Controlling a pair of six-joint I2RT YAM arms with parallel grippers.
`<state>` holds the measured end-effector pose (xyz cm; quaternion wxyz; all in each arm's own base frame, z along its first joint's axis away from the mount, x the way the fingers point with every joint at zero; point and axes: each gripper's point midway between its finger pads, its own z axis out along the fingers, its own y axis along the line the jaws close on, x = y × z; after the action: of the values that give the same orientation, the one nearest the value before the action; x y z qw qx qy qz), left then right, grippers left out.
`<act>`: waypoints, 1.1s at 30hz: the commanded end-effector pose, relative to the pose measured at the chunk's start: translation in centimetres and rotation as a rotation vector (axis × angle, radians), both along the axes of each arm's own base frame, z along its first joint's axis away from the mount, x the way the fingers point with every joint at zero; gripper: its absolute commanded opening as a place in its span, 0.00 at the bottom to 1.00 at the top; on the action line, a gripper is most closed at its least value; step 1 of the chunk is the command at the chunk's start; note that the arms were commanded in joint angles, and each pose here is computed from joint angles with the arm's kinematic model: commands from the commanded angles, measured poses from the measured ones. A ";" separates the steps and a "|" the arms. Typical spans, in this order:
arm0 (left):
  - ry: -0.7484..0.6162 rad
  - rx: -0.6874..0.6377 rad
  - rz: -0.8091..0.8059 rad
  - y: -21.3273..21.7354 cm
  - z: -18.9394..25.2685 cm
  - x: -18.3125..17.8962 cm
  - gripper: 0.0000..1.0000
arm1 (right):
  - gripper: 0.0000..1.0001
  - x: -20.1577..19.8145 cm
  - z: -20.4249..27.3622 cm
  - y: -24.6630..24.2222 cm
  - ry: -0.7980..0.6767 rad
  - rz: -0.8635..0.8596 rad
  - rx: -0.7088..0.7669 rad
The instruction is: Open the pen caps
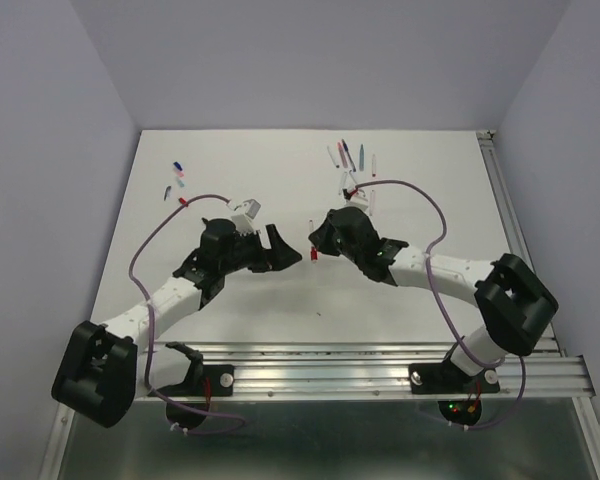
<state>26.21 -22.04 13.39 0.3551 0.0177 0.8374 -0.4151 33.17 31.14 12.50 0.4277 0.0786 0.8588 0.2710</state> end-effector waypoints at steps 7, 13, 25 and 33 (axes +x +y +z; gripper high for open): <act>-0.114 -0.127 -0.208 -5.4 2.9 -3.8 0.92 | 0.02 -3.6 6.8 2.8 -0.078 -0.022 0.375; -0.107 -0.132 -0.190 -6.0 2.9 -3.8 0.61 | 0.02 -4.7 7.1 3.6 -0.061 0.025 0.422; -0.113 -0.152 -0.154 -5.9 3.6 -4.0 0.00 | 0.25 -5.1 6.4 4.2 -0.053 0.083 0.344; -0.098 -0.161 -0.150 -6.1 3.5 -4.4 0.00 | 0.19 -4.6 5.3 5.1 -0.059 0.107 0.303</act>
<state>21.76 -27.39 13.86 0.3291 0.0569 0.8154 -0.4728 28.15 35.16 16.80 0.4078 0.1099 0.8015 0.4234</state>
